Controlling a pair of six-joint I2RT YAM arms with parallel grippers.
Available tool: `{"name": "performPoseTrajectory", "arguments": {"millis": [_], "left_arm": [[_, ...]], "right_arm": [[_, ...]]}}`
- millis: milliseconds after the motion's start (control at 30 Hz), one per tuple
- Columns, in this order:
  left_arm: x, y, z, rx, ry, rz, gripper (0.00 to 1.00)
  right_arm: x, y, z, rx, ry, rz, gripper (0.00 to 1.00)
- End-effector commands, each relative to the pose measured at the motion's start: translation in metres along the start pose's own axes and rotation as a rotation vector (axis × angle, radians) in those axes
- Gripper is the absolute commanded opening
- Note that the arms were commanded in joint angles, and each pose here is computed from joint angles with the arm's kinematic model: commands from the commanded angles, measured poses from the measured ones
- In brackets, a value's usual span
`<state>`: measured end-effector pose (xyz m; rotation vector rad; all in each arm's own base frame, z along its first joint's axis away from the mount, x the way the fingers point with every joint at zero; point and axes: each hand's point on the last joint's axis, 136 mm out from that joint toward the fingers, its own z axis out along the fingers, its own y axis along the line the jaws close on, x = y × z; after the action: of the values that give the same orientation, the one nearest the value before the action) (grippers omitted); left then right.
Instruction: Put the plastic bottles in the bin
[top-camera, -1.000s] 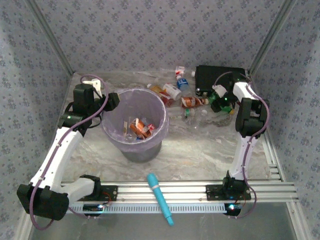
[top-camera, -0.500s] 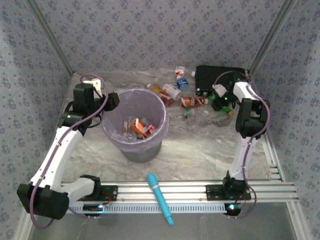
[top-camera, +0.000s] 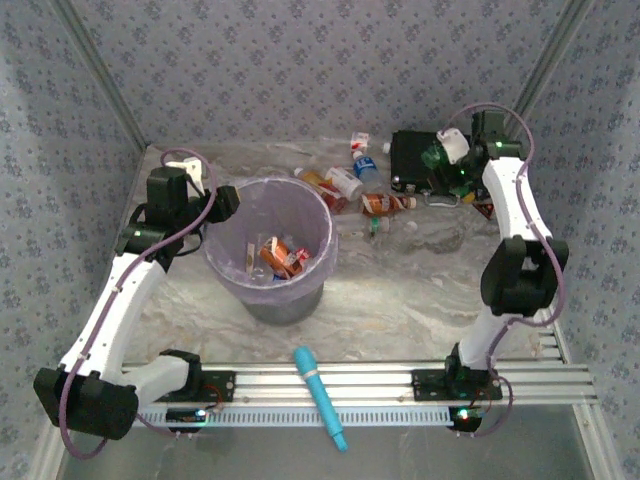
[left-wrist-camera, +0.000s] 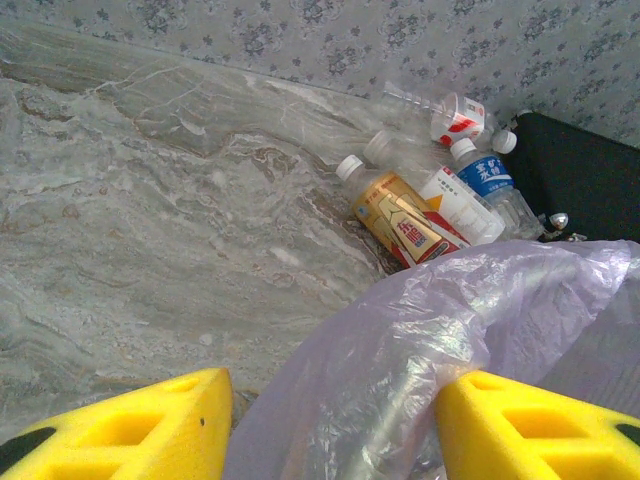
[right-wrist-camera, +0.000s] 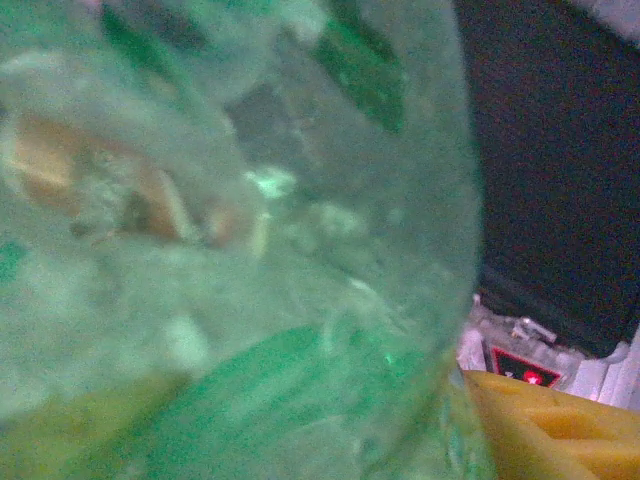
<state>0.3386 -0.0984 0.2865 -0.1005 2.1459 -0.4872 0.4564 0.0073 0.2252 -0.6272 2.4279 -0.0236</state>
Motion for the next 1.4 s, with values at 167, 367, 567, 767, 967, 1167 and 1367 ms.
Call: {"name": "performPoseTrajectory", "arguments": {"millis": [167, 367, 567, 767, 967, 1167, 1367], "left_arm": [[0.004, 0.003, -0.006, -0.010, 0.017, -0.008, 0.56], [0.005, 0.004, -0.003, -0.015, 0.020, -0.011, 0.56], [0.005, 0.004, 0.000, -0.010, 0.017, -0.022, 0.55], [0.005, 0.006, 0.003, -0.018, 0.005, -0.038, 0.55], [0.005, 0.007, 0.003, -0.020, -0.004, -0.045, 0.54], [0.005, 0.008, 0.000, -0.024, -0.010, -0.041, 0.55], [0.004, 0.008, 0.000, -0.028, -0.009, -0.036, 0.54]], "right_arm": [[-0.079, 0.110, -0.085, -0.087, -0.157, 0.017, 0.65], [-0.134, 0.229, -0.158, -0.303, -0.375, -0.119, 0.61], [-0.140, 0.328, -0.195, -0.563, -0.417, -0.236, 0.59], [-0.122, 0.398, -0.185, -0.750, -0.310, -0.263, 0.58], [-0.105, 0.426, -0.143, -0.732, -0.188, -0.262, 0.57], [-0.083, 0.427, -0.083, -0.574, -0.065, -0.265, 0.59], [-0.056, 0.428, -0.050, -0.511, 0.024, -0.263, 0.61]]}}
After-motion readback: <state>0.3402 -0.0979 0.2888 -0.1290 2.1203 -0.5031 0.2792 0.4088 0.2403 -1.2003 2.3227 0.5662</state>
